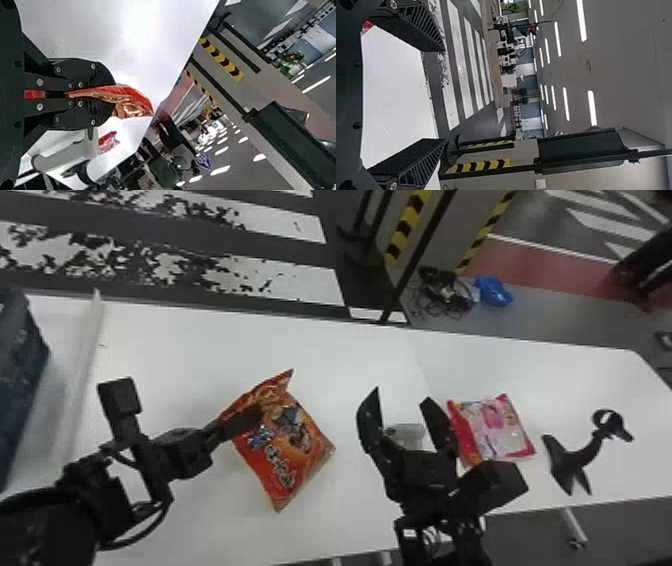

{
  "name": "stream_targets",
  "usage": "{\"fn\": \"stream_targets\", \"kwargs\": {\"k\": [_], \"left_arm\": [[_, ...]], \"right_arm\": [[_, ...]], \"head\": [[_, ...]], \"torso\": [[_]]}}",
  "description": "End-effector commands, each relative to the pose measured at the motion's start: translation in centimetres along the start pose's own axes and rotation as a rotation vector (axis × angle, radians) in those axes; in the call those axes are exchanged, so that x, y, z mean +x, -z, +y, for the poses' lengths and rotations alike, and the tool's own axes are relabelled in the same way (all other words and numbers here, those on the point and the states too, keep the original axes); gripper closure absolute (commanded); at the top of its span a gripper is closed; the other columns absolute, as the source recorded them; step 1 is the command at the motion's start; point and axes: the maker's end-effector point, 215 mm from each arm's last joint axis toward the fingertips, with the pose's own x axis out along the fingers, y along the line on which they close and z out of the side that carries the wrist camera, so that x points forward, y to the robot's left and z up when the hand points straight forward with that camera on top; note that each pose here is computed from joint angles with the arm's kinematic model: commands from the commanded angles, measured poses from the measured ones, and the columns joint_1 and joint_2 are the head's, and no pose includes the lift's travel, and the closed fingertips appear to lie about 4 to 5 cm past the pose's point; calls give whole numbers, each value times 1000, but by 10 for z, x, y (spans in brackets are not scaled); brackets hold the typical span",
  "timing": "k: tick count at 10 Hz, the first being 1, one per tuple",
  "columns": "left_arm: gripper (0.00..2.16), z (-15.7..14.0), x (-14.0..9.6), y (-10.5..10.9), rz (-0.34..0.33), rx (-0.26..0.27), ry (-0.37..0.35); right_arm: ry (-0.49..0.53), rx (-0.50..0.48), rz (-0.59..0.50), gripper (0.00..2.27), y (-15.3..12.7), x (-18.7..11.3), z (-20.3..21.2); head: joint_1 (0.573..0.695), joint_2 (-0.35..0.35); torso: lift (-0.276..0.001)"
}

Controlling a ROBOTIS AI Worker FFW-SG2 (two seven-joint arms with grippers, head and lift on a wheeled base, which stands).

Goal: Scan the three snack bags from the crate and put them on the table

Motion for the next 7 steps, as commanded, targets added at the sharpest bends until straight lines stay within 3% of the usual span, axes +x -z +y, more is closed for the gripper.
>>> {"fn": "stream_targets", "kwargs": {"k": [1,3,4,5,6,7], "left_arm": [[1571,-12,14,11,46,64,-9],[1484,-13,23,20,77,111,-37],[572,-12,23,20,78,116,-44],[-2,-10,22,20,81,129,-57],[-2,-3,24,24,97,172,-101],[29,5,26,15,81,280,-159]], "right_arm": [[0,1,-3,70,-1,0,-2],[-2,2,-13,70,-5,1,-2],[-2,2,-14,70,-6,1,-2],[-4,2,-19,70,-7,2,-1],[-4,2,-20,70,-8,3,-1],[-6,2,-23,70,-10,3,0]], "head": [[695,-350],[695,-350],[695,-350],[695,-350],[695,-350],[695,-350]], "torso": [[-94],[-94],[-94],[-94],[-94],[-94]]}}
